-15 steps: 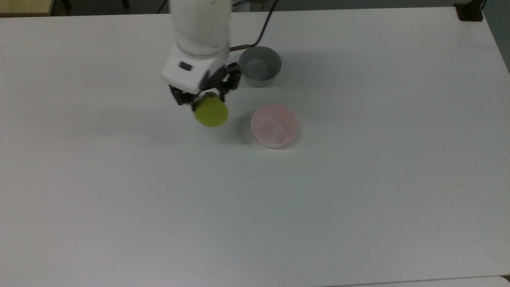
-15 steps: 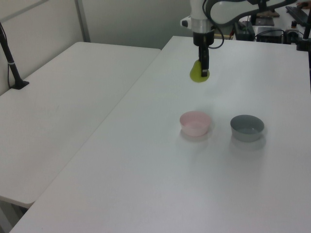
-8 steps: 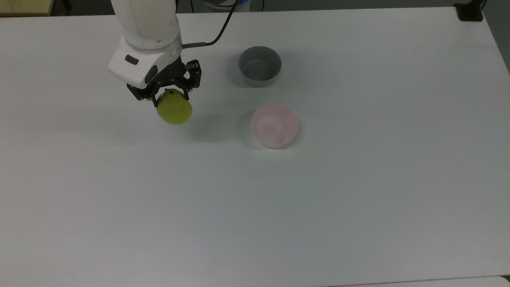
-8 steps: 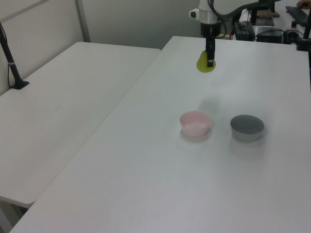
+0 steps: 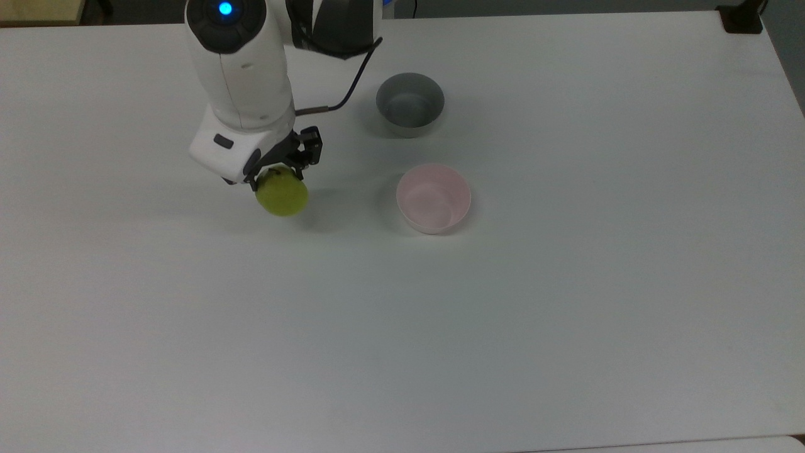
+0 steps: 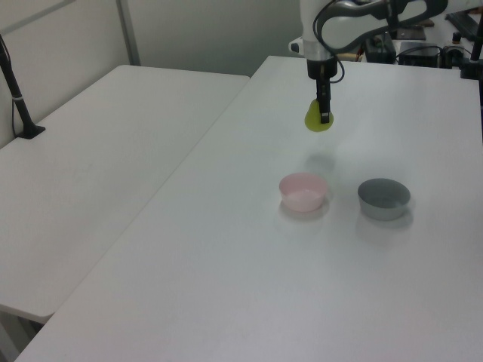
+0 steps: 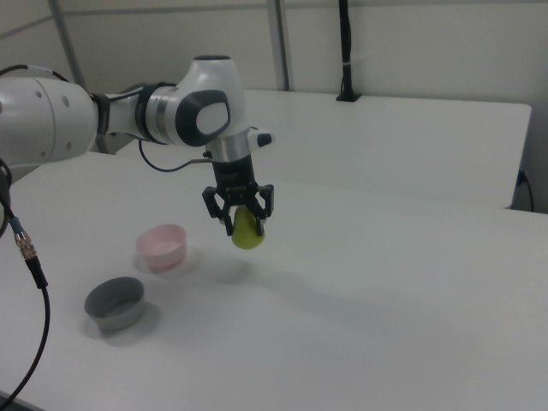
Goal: Pick up a pear from the bowl
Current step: 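Lower the held pear onto the table beside the pink bowl, then open the gripper, release the pear, and raise the gripper away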
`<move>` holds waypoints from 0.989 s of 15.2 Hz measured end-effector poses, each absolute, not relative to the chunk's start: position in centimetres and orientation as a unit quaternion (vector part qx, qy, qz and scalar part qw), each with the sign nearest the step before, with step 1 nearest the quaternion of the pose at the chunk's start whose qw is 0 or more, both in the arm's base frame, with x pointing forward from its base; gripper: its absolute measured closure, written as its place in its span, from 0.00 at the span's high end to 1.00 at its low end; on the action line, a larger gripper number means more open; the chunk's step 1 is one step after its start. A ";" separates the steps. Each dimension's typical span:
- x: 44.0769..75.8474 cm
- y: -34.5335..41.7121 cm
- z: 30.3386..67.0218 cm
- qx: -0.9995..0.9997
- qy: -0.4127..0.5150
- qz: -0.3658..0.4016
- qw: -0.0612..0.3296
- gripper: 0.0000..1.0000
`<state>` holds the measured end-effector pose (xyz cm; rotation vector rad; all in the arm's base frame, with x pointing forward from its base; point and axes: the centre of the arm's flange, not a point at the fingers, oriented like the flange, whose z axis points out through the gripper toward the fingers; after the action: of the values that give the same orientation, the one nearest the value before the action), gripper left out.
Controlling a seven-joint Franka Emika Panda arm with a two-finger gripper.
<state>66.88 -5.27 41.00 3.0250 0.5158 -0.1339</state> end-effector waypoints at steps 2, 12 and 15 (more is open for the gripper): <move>67.4 -5.1 38.9 0.984 0.171 -0.047 0.037 0.66; 68.0 -3.2 33.5 0.979 0.187 -0.063 0.040 0.72; 68.0 -3.4 33.8 0.980 0.185 -0.061 0.041 1.00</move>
<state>68.00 -3.42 33.75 3.0014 0.5657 -0.1882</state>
